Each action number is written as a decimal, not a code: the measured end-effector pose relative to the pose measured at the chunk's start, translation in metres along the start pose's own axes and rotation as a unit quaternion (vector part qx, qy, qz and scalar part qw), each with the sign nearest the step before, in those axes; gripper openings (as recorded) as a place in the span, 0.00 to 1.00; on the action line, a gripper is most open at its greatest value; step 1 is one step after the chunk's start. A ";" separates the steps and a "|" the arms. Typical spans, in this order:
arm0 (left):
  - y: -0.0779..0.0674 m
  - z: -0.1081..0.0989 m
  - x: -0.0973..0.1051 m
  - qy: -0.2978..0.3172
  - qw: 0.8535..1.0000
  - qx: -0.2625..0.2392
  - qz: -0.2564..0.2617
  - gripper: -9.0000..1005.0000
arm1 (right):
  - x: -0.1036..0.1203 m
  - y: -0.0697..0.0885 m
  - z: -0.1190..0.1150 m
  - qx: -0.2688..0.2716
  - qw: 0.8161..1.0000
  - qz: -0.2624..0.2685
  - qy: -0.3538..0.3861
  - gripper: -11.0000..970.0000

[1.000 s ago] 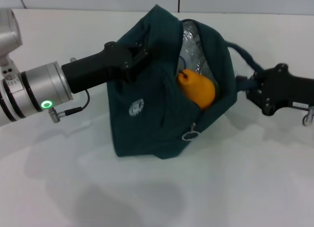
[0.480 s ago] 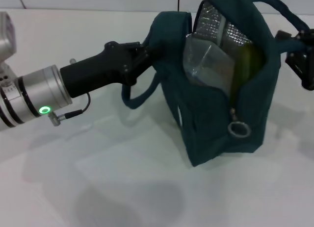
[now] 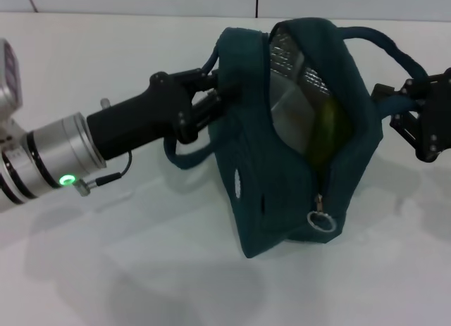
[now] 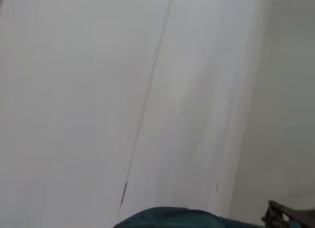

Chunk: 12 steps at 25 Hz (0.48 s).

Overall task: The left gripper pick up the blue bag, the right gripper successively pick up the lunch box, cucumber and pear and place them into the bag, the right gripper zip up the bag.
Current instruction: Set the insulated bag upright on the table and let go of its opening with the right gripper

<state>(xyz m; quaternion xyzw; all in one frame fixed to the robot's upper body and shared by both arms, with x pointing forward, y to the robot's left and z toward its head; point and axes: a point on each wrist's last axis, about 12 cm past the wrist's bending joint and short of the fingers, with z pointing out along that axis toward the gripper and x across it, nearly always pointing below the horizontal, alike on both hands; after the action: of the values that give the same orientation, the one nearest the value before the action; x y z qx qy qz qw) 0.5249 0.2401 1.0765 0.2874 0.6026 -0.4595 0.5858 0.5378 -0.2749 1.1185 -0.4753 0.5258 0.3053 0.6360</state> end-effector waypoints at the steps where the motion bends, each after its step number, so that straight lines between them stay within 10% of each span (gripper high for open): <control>1: -0.001 0.000 0.002 -0.001 1.000 0.000 0.008 0.16 | 0.000 0.000 0.000 0.000 1.000 0.000 -0.001 0.04; 12: -0.001 -0.006 0.009 -0.014 0.999 -0.032 0.017 0.57 | 0.000 0.000 0.007 -0.015 1.000 -0.006 0.004 0.06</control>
<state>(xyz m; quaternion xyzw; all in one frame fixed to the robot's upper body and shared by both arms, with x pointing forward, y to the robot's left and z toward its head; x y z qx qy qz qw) 0.5198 0.2427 1.0675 0.2718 0.6036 -0.4342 0.6109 0.5401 -0.2681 1.1182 -0.4896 0.5207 0.3071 0.6284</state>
